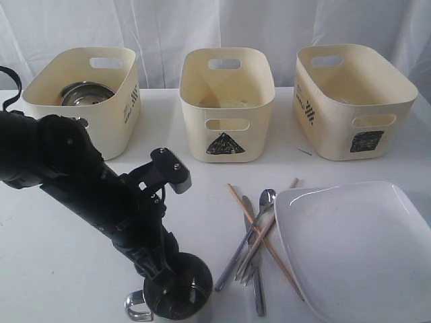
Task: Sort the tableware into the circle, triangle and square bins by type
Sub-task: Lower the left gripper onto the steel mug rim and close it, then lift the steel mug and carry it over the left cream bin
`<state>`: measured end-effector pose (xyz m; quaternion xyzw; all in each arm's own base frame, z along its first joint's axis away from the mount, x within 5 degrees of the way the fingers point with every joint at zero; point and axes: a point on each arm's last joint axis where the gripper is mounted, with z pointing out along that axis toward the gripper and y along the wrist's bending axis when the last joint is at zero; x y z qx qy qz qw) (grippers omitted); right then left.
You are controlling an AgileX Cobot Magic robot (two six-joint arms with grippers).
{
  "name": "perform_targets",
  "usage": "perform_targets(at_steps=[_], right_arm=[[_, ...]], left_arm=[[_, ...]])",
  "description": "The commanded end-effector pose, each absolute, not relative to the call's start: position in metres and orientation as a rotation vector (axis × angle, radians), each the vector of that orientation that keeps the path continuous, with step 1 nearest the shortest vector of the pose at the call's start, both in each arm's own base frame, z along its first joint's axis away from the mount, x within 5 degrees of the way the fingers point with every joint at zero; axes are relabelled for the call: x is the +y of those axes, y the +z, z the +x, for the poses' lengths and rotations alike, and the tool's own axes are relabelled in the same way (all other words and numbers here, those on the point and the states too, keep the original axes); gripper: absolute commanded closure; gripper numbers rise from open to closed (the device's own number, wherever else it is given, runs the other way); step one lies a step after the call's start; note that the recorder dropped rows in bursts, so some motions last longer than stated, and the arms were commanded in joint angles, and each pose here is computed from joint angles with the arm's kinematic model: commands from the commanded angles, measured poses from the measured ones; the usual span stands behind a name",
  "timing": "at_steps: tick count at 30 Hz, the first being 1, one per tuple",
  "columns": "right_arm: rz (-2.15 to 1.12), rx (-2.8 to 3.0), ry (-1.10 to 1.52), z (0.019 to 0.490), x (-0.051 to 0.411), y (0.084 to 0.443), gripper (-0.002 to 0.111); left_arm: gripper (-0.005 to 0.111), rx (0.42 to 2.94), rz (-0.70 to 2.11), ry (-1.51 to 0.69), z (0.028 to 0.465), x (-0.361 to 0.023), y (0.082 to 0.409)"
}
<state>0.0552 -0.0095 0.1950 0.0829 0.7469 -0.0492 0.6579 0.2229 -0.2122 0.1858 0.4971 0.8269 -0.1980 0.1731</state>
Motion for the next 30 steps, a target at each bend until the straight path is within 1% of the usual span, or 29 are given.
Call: perform_targets(at_steps=[1,8,10,12,13,15,17,18,23,30], right_arm=[[0.187,1.689,-0.114,0.055,-0.010,0.194,0.108],[0.187,1.689,-0.114,0.055,-0.010,0.194,0.108],[0.187,1.689,-0.114,0.055,-0.010,0.194,0.108],[0.187,1.689,-0.114,0.055,-0.010,0.194,0.108],[0.187,1.689,-0.114,0.055,-0.010,0.194,0.108],[0.187,1.689,-0.114,0.055,-0.010,0.194,0.108],[0.187,1.689,-0.114,0.055,-0.010,0.194,0.108],[0.187,1.689,-0.114,0.055,-0.010,0.194,0.108],[0.187,1.689,-0.114,0.055,-0.010,0.194,0.108],[0.187,1.689,-0.114,0.055,-0.010,0.194,0.108]], left_arm=[[0.047,2.382,1.416,-0.599,0.219,-0.213,0.181],[0.048,2.389,1.414,-0.604,0.219,-0.214,0.180],[0.052,2.389,1.414,-0.604,0.219,-0.214,0.180],[0.058,2.388,1.413,-0.602,0.219,-0.214,0.180],[0.062,2.385,1.409,-0.599,0.220,-0.214,0.180],[0.080,2.370,1.395,-0.582,0.222,-0.214,0.180],[0.101,2.355,1.387,-0.562,0.224,-0.214,0.181],[0.107,2.342,1.403,-0.538,0.225,-0.213,0.181],[0.107,2.324,1.414,-0.524,0.225,-0.212,0.185],[0.107,2.194,1.420,-0.478,0.218,-0.204,0.219]])
